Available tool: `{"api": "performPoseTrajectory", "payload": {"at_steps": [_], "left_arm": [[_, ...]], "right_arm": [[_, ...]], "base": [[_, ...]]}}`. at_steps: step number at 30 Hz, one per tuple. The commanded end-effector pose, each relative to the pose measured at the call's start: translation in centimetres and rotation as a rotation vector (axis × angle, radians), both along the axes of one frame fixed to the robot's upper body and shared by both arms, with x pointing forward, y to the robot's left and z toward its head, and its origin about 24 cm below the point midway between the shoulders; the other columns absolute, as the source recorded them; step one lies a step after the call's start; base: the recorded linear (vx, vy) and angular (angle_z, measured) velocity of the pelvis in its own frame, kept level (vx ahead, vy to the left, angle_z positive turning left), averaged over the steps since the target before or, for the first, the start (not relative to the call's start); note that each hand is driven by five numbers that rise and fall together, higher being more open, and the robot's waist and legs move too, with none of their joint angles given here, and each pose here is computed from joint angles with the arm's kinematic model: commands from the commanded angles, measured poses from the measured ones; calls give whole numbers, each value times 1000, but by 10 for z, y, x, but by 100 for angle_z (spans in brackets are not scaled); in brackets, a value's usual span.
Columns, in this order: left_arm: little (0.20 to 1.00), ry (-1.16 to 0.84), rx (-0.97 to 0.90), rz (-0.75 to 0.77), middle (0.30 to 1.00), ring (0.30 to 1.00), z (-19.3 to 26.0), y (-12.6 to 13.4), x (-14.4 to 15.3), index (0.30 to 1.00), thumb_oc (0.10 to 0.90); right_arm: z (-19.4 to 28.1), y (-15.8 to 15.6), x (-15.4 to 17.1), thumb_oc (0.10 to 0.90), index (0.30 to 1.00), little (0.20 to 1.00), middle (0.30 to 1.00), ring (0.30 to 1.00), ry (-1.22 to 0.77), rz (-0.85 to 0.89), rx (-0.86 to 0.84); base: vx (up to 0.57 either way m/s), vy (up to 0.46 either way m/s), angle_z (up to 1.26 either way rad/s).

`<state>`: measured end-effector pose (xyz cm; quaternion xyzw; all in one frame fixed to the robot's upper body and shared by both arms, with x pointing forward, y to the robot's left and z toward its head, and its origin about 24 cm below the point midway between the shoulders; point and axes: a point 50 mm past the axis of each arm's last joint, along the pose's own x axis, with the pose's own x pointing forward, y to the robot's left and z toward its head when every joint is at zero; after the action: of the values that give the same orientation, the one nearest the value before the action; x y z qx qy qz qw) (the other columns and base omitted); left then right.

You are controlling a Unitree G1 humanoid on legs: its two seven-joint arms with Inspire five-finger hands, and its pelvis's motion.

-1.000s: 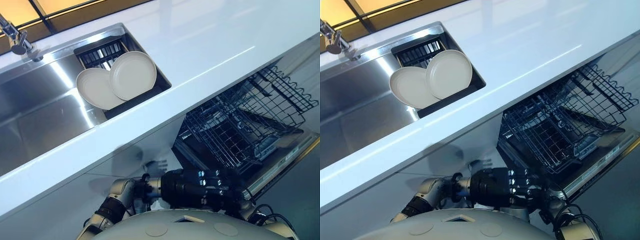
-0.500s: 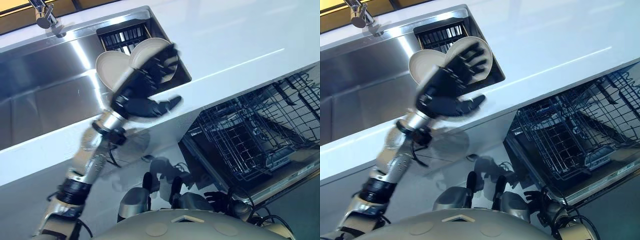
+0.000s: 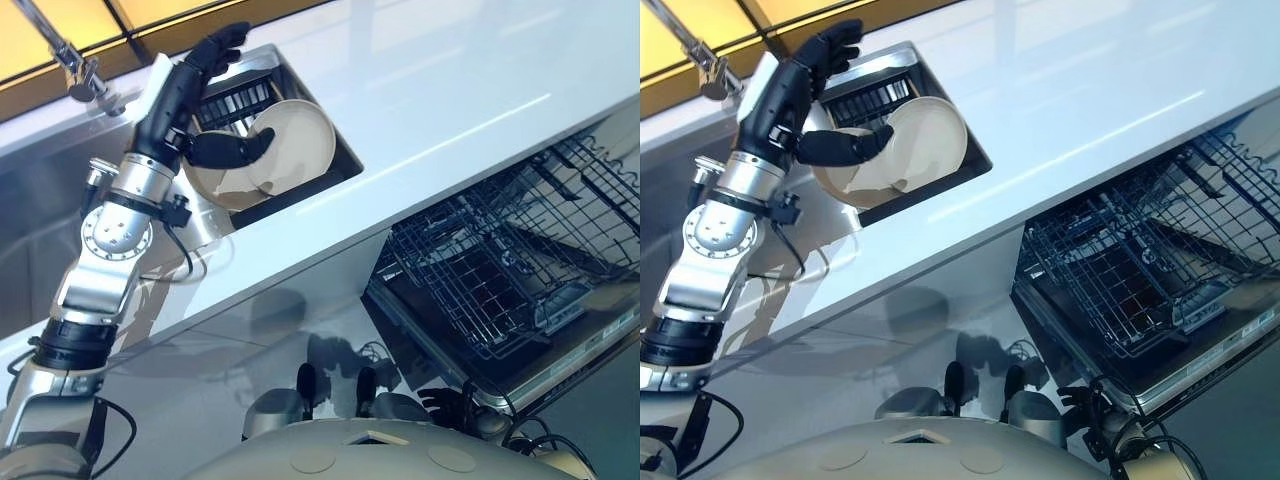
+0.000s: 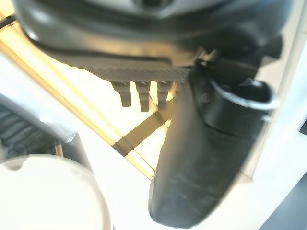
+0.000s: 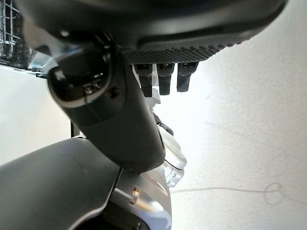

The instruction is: Pick up plates and place into dishwasher.

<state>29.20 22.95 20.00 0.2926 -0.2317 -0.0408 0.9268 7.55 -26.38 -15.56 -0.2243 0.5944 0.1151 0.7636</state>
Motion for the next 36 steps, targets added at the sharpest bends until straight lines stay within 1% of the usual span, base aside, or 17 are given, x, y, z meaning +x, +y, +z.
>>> {"api": "performPoseTrajectory", "payload": {"at_steps": [1, 4, 7, 12, 18, 22, 25, 29, 32, 36], "left_arm": [[900, -139, -59, 84, 900, 900, 46, 19, 13, 900, 800], [900, -55, -98, 115, 900, 900, 41, 34, 22, 900, 800], [900, -12, -138, 141, 900, 900, 38, 43, 26, 900, 800], [900, 64, -142, 230, 900, 900, 30, 66, 32, 900, 800], [900, 81, -152, 328, 900, 900, 32, 88, 34, 900, 800], [900, 41, -213, 380, 900, 900, 39, 97, 36, 900, 800], [900, 22, -237, 399, 900, 900, 44, 101, 38, 900, 800], [900, -1, -280, 386, 900, 900, 52, 98, 41, 900, 800], [900, -19, -325, 356, 900, 900, 58, 94, 44, 900, 800], [900, -34, -385, 273, 900, 900, 64, 85, 47, 900, 800]], "right_arm": [[0, 0, -6, 800, 900, 900, 900, 900, 5, 12, -1], [0, -3, -9, 800, 900, 900, 900, 900, 8, -2, -18], [0, -4, -11, 800, 900, 900, 900, 900, 13, -6, -24], [0, -6, -13, 800, 900, 900, 900, 900, -3, -16, -49], [4, -8, -5, 800, 900, 900, 900, 900, -65, -8, -72], [5, -6, 1, 800, 900, 900, 900, 900, -86, 8, -66], [5, -6, 0, 800, 900, 900, 900, 900, -87, 18, -67], [6, -7, 2, 800, 900, 900, 900, 900, -94, 22, -73], [7, -9, 5, 800, 900, 900, 900, 900, -110, 18, -79], [9, -11, 7, 800, 900, 900, 900, 900, -124, 13, -93]], "base": [[109, 148, -24], [125, 156, -23], [90, 103, -21], [83, 131, -23], [39, 124, -15], [29, 102, -17], [44, 69, -8], [20, 42, -9], [7, 43, -1], [17, 43, -1]]}}
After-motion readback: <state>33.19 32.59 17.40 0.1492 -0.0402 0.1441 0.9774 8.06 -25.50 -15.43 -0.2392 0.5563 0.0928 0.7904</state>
